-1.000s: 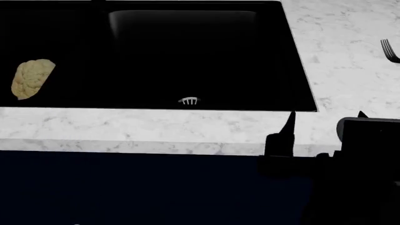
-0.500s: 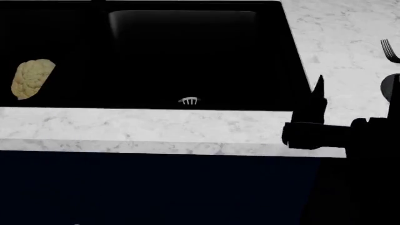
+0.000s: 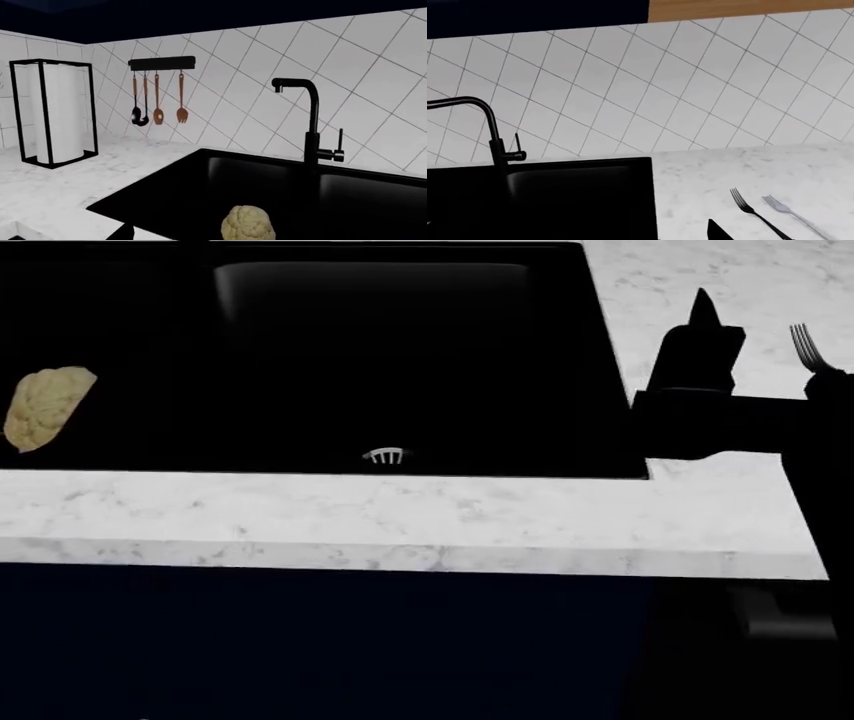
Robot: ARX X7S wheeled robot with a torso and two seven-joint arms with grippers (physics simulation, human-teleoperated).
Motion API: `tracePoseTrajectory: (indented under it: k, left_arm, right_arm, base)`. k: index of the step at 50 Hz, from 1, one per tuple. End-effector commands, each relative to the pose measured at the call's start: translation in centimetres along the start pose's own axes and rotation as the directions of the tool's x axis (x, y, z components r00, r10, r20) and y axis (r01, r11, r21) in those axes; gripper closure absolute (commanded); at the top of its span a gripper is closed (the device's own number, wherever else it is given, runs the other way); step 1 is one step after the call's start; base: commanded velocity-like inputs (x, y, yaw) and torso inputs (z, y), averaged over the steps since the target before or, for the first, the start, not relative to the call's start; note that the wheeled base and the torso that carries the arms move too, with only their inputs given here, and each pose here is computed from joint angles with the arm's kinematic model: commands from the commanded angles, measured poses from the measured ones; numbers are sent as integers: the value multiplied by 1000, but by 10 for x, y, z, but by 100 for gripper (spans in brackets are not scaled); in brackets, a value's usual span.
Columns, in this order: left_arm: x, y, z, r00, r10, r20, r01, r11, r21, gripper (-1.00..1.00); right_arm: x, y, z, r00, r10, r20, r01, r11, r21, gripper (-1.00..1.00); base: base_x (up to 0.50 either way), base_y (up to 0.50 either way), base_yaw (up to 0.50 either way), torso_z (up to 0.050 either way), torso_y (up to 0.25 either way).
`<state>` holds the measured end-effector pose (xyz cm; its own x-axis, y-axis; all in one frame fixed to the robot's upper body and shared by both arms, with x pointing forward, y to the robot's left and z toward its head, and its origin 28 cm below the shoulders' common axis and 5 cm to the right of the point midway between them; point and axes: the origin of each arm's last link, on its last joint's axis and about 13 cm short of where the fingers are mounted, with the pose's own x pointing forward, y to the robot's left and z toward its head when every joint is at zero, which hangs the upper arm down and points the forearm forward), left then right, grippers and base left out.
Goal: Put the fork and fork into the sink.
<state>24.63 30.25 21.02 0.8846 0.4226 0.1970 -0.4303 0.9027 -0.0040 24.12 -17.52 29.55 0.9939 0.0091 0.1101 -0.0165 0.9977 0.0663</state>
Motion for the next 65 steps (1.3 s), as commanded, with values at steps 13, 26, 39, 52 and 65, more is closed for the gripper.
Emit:
tracePoseTrajectory:
  k: [13, 26, 39, 52, 65]
  left_arm:
    - [-1, -2, -3, 1000, -14, -9, 13, 1000, -9, -100]
    - [-2, -1, 0, 1000, -14, -3, 14, 1000, -8, -100]
    - [-1, -2, -2, 1000, -13, -7, 13, 1000, -7, -100]
    - [-1, -2, -3, 1000, -16, -12, 16, 1000, -5, -100]
    - [0, -3, -2, 1000, -19, -11, 19, 1000, -1, -100]
  right_arm:
    - [-5, -1, 3, 999, 38, 34, -39, 999, 31, -100]
    - [-7, 1, 7, 998, 45, 44, -46, 999, 23, -100]
    - [-6, 1, 5, 997, 59, 40, -60, 998, 17, -100]
    - [-6, 2, 0, 998, 64, 29, -64, 998, -6, -100]
    - [-8, 0, -2, 998, 51, 31, -52, 999, 10, -100]
  base:
    - [260, -343, 0, 0, 0]
    - [390, -318, 0, 0, 0]
    - [409, -306, 0, 0, 0]
    - [330, -104, 0, 0, 1]
    - [0, 0, 0, 0, 0]
